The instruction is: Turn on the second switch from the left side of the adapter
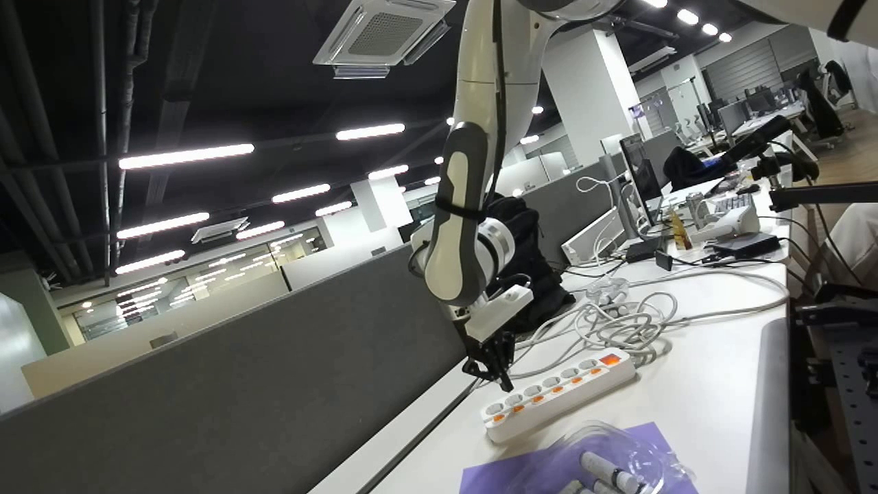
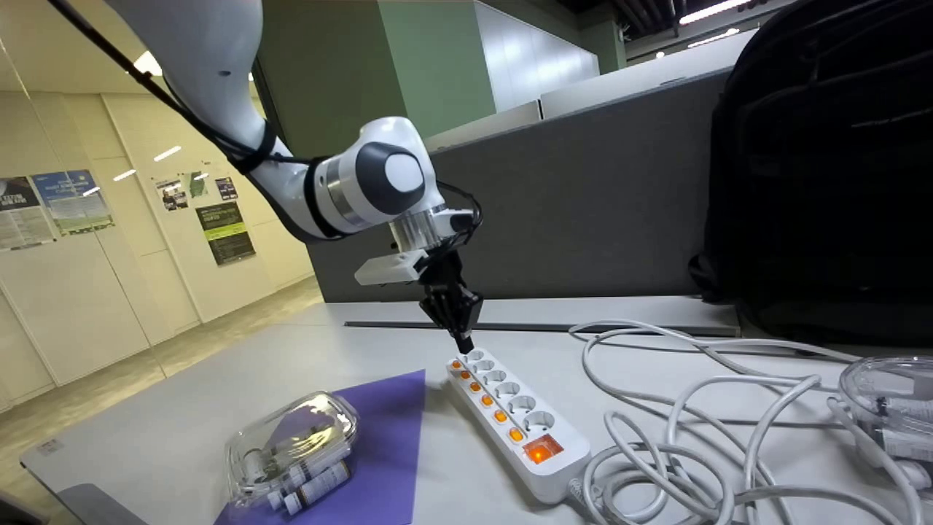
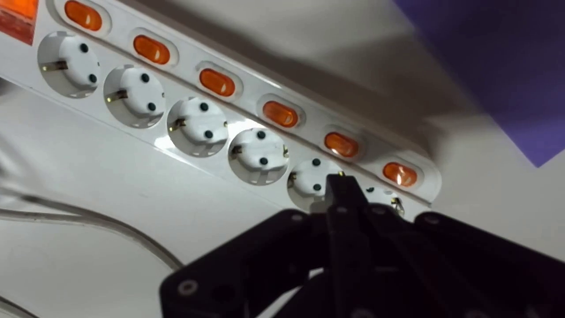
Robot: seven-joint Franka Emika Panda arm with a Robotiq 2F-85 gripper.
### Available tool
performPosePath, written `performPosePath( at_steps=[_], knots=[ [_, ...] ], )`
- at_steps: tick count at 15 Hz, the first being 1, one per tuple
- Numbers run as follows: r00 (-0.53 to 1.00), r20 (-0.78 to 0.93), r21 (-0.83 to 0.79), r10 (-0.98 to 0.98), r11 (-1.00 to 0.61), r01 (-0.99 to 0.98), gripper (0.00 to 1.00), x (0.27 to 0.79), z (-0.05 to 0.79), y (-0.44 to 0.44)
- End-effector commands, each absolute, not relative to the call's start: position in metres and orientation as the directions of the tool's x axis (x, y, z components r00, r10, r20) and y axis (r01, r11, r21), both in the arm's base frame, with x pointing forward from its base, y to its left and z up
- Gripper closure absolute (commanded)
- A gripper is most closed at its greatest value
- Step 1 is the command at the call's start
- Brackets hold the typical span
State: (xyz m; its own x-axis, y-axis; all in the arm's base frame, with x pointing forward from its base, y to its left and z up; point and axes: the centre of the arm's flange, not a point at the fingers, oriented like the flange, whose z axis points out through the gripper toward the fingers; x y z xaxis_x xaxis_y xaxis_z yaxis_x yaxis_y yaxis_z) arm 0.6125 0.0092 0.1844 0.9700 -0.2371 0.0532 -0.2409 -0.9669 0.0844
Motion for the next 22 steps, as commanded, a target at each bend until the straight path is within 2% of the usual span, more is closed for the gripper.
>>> performPosePath(
  at_steps=[1, 22],
  knots=[
    [0.966, 0.049, 0.100, -0.256, -0.961, -0.259, 1.00, 0.606, 0.175, 0.013],
    [0.976, 0.027, 0.106, -0.215, -0.970, -0.217, 1.00, 0.609, 0.152, 0.026]
  ],
)
